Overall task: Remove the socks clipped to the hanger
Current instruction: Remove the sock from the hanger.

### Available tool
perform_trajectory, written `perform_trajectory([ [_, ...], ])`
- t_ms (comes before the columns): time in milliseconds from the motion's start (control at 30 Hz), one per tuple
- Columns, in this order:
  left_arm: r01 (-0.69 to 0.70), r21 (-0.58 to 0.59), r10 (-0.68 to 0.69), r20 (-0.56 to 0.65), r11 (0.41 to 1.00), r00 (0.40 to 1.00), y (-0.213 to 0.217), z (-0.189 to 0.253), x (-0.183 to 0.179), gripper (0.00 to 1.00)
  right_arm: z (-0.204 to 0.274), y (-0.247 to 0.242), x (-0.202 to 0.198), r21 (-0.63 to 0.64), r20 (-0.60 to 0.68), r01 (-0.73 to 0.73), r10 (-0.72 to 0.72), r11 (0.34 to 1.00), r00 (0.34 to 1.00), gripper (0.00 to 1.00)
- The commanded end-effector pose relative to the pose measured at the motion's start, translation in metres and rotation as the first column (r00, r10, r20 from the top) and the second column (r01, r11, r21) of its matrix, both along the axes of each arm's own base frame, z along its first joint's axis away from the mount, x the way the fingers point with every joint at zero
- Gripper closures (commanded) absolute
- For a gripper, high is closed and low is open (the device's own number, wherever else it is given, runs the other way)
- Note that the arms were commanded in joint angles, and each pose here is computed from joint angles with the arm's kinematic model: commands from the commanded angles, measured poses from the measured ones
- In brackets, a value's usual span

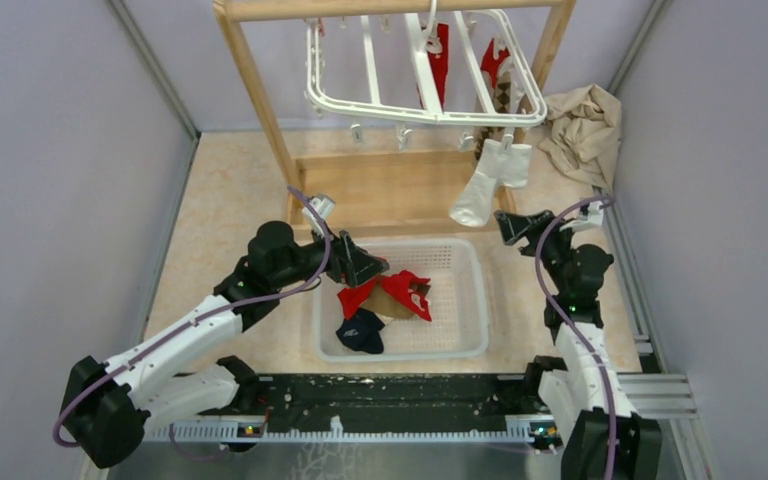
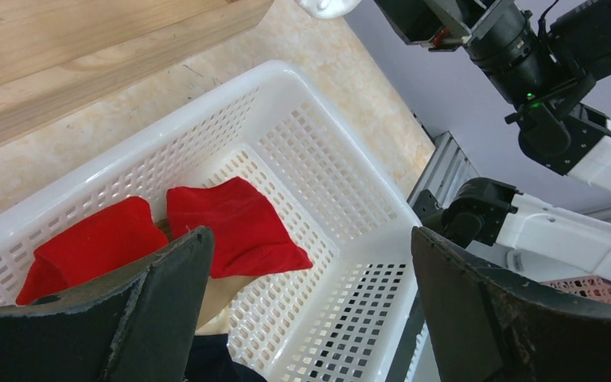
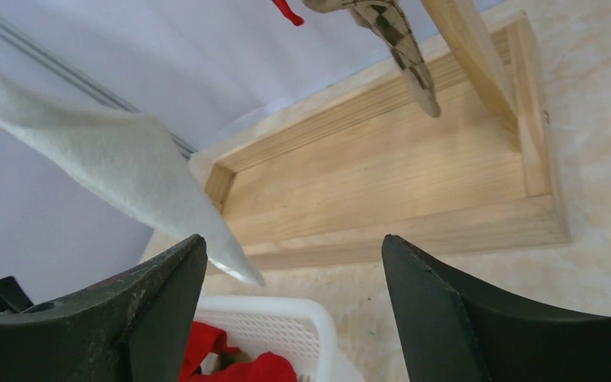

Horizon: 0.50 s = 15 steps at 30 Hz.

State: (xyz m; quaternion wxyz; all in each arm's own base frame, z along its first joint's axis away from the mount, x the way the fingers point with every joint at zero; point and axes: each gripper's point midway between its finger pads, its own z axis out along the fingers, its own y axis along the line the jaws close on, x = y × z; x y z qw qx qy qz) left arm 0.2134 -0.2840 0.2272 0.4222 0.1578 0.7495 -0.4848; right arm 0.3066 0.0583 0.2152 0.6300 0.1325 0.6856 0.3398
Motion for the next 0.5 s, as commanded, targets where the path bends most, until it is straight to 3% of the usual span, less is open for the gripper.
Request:
perform_trajectory([
  [0,0.029,-0.005,-0.029,0.033,1.000,0.999,-0.002,0.011,-0.003,0.01,0.040,0.014,0.000,0.041,0.193,-0.136,0.125,0.990,0.973,0.19],
  [167,0.031,-0.007,-0.030,0.033,1.000,0.999,-0.003,0.012,-0.003,0.01,0.052,0.036,-0.008,0.052,0.282,-0.313,0.287,0.948,0.915,0.22],
  [367,0.034,-0.016,-0.034,0.022,0.999,0.999,-0.003,0.011,-0.005,0.01,0.073,0.047,-0.012,0.047,0.391,-0.430,0.380,0.901,0.838,0.22],
  [467,0.039,-0.022,-0.039,0.015,0.999,0.999,-0.004,0.011,-0.006,0.01,0.068,0.047,-0.005,0.083,0.383,-0.460,0.398,0.884,0.834,0.23],
])
